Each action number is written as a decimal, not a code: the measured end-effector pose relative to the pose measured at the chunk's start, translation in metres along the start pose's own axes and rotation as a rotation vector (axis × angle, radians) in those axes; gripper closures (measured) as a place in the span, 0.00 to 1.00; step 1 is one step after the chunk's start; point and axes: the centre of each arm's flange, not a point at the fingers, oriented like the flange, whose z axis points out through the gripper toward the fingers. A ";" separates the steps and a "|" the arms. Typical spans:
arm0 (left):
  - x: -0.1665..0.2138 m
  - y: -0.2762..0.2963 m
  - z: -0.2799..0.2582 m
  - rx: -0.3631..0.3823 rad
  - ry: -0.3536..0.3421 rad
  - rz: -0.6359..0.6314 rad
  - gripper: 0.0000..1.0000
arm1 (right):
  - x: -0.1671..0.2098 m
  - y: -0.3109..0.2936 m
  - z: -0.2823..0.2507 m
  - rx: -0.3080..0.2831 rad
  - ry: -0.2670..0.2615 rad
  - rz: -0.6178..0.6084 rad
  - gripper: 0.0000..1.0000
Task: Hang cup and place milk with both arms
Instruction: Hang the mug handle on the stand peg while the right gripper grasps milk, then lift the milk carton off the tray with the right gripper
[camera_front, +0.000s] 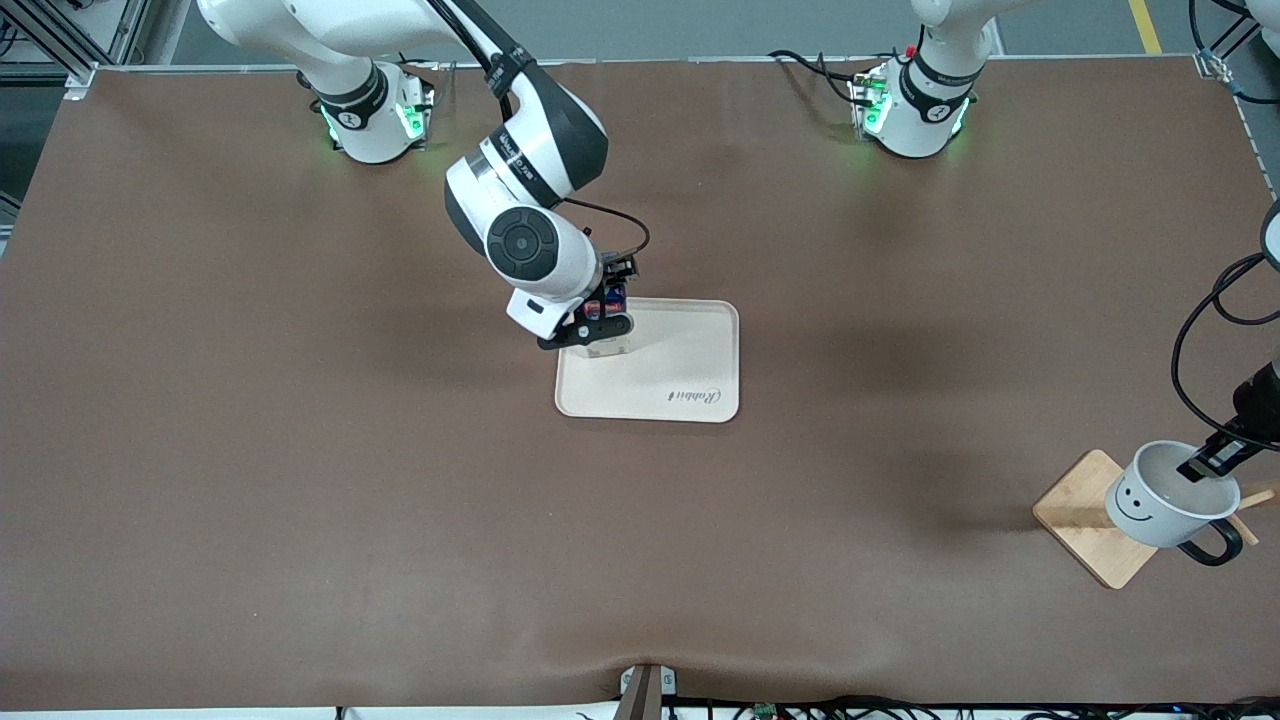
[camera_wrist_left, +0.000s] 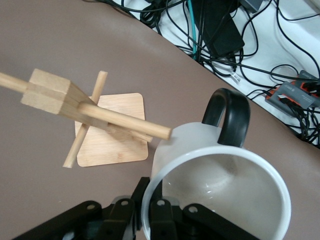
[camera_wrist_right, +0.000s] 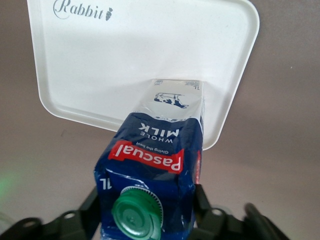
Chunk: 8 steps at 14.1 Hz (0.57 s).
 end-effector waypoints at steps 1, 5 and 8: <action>0.001 -0.004 0.001 0.002 -0.001 0.009 0.93 | 0.000 0.000 -0.001 0.000 0.001 0.004 0.31; 0.005 -0.015 0.000 0.008 -0.001 0.018 0.93 | 0.003 0.000 -0.014 0.013 0.022 0.094 0.31; 0.005 -0.018 -0.004 0.010 0.001 0.016 0.93 | 0.003 0.010 -0.067 0.031 -0.022 0.174 0.37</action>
